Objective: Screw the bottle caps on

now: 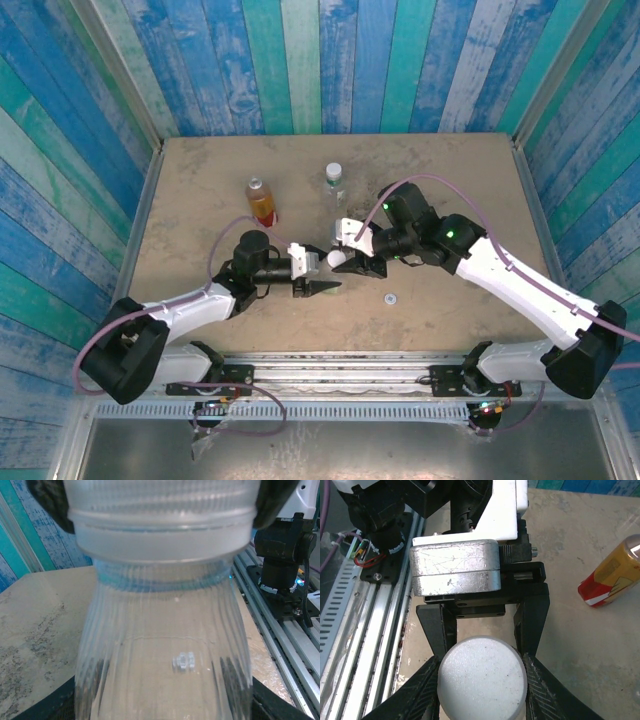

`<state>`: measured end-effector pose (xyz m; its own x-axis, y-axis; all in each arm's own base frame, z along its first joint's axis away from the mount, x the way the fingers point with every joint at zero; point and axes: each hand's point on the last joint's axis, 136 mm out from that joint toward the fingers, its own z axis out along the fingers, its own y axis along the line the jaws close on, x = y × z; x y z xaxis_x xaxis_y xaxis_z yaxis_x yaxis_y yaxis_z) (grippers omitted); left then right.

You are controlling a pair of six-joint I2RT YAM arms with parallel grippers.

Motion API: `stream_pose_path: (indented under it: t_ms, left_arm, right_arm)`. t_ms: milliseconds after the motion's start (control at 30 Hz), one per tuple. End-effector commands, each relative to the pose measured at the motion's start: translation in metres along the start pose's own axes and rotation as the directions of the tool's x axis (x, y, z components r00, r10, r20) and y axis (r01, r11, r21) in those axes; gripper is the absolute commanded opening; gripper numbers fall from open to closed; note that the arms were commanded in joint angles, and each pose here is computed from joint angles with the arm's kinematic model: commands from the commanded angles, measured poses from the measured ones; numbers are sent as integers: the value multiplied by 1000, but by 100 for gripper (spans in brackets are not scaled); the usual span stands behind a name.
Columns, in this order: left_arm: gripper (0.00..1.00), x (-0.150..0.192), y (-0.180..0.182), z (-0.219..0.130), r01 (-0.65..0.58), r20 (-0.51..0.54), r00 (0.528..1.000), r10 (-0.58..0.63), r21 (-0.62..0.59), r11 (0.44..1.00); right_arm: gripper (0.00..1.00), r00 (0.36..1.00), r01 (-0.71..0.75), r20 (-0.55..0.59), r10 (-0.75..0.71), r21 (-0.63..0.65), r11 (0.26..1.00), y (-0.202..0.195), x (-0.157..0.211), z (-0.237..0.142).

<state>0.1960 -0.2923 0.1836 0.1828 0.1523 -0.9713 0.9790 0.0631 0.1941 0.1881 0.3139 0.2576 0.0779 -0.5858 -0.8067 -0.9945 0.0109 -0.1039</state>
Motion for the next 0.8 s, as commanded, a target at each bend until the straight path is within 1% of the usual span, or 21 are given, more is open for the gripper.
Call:
stream_pose_path:
  t_ms: [0,67,167,200,233,267,333,400,467,500,533,567,667,767]
  left_arm:
    - [56,-13,6,-2,-21,17,1000,21,-32,999]
    - [54,-13,14,-2,-11,8,1000,12,-71,997]
    - [55,-14,26,-3,-15,13,1000,17,-139,990]
    - [54,-14,31,-3,-13,10,1000,15,-162,987]
    - [54,-14,36,-4,-14,8,1000,15,-186,982]
    - [54,-14,42,-5,-11,7,1000,13,-223,975]
    - [54,-14,55,-7,-11,5,1000,13,-290,957]
    - [54,-14,66,-11,-13,-1,1000,14,-352,936]
    - [54,-16,69,-11,-21,-6,1000,21,-362,932]
    - [54,-6,68,-7,-9,-23,1000,1,-346,938]
    - [55,-5,66,-5,-7,-25,1000,-2,-331,944]
    - [55,-5,63,-3,-3,-24,1000,-5,-308,951]
    - [56,-3,53,-1,9,-16,1000,-14,-261,965]
    - [56,-4,50,-2,15,-9,1000,-18,-255,967]
  right_arm:
    - [33,999,-34,16,34,-7,999,0,-4,-2]
    - [28,996,-91,20,91,20,996,-5,-4,-1]
    - [28,979,-203,45,201,69,977,-15,-3,2]
    - [26,968,-249,57,244,100,963,-21,-1,3]
    - [20,956,-291,71,283,136,947,-27,1,4]
    - [17,942,-334,83,324,168,928,-32,6,5]
    - [17,921,-390,107,375,227,893,-39,13,6]
    - [15,885,-465,158,437,296,834,-48,18,5]
    - [15,869,-494,175,462,345,798,-52,24,4]
    - [16,872,-488,173,458,368,791,-52,26,2]
    - [17,877,-479,169,449,376,794,-52,28,1]
    - [21,892,-451,162,422,381,807,-50,29,0]
    - [40,926,-376,136,351,378,846,-45,27,-6]
    - [51,950,-312,140,279,378,872,-40,21,-14]
